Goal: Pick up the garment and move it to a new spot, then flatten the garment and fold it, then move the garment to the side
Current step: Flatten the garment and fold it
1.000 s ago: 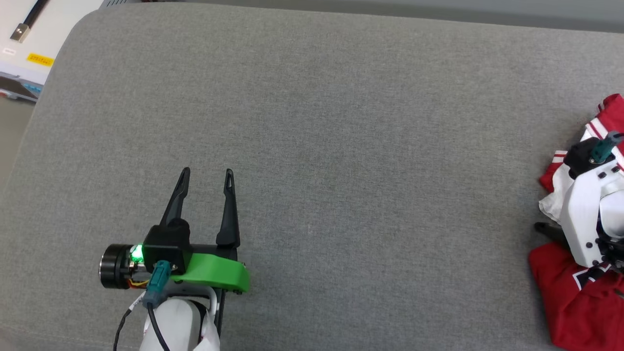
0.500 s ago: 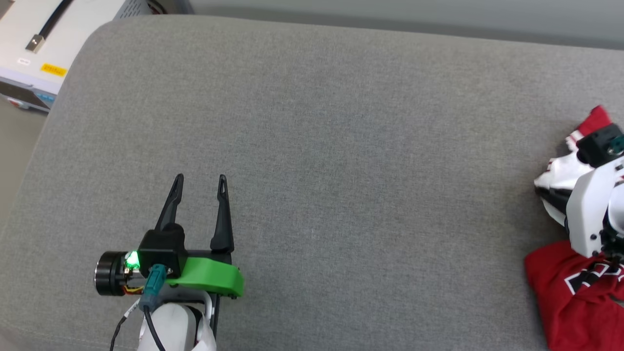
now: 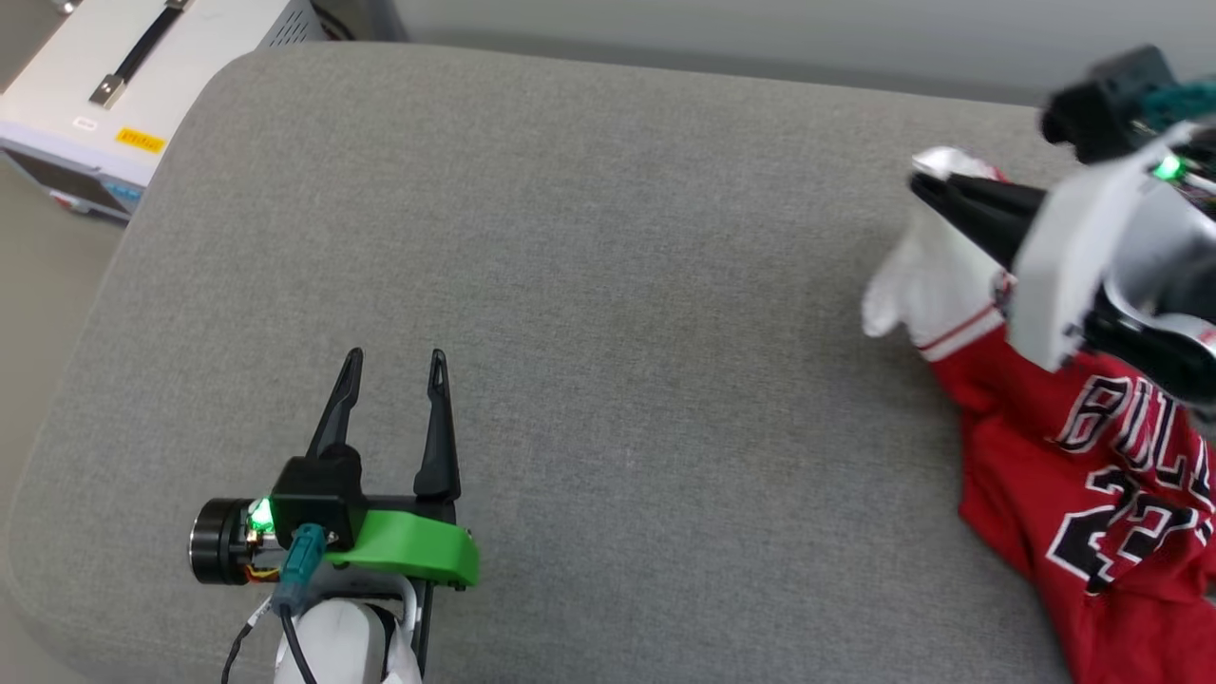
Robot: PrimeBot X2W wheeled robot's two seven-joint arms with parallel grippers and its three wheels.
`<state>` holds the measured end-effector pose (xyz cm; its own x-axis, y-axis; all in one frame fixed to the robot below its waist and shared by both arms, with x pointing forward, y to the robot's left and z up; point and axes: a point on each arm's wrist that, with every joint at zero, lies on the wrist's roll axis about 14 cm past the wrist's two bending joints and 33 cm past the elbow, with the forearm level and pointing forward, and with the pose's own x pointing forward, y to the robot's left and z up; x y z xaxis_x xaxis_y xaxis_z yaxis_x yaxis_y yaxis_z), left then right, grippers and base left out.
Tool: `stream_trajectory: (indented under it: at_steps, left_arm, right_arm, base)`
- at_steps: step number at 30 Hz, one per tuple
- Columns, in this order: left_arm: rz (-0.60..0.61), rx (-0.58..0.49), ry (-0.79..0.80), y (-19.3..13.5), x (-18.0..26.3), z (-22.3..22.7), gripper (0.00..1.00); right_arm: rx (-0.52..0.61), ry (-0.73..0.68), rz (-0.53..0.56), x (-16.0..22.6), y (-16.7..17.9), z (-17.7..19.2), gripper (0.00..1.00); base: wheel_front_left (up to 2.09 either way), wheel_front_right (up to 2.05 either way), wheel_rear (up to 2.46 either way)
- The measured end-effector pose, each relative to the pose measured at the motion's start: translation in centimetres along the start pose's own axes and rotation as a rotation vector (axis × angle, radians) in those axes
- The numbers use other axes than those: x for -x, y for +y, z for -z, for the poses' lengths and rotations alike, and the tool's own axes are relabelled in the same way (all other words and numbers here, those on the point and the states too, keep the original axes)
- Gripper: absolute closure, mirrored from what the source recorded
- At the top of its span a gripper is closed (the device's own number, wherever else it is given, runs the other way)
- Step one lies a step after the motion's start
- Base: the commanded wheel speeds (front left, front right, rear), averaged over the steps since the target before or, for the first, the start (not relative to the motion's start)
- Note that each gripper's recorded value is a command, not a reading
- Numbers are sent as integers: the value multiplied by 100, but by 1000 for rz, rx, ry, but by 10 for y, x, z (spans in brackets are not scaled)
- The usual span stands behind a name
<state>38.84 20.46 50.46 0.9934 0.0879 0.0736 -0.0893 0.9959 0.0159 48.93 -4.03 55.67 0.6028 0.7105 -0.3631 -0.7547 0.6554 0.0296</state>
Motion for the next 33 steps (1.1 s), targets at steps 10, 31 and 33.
stream_trajectory:
  at_steps: [10, 31, 33]
  left_arm:
    - [-68, -4, 37, 18, -10, 14, 0]
    - [-105, -14, 66, 29, -17, 26, 0]
    - [-100, -16, 54, 29, -17, 21, 0]
  right_arm:
    - [42, 66, -274, -98, 93, 2, 100]
    - [-41, 344, -449, -107, 166, 139, 0]
    - [-41, 215, -444, -107, 165, 115, 0]
  base:
    - [0, 0, 0]
    - [0, 0, 0]
    - [0, 0, 0]
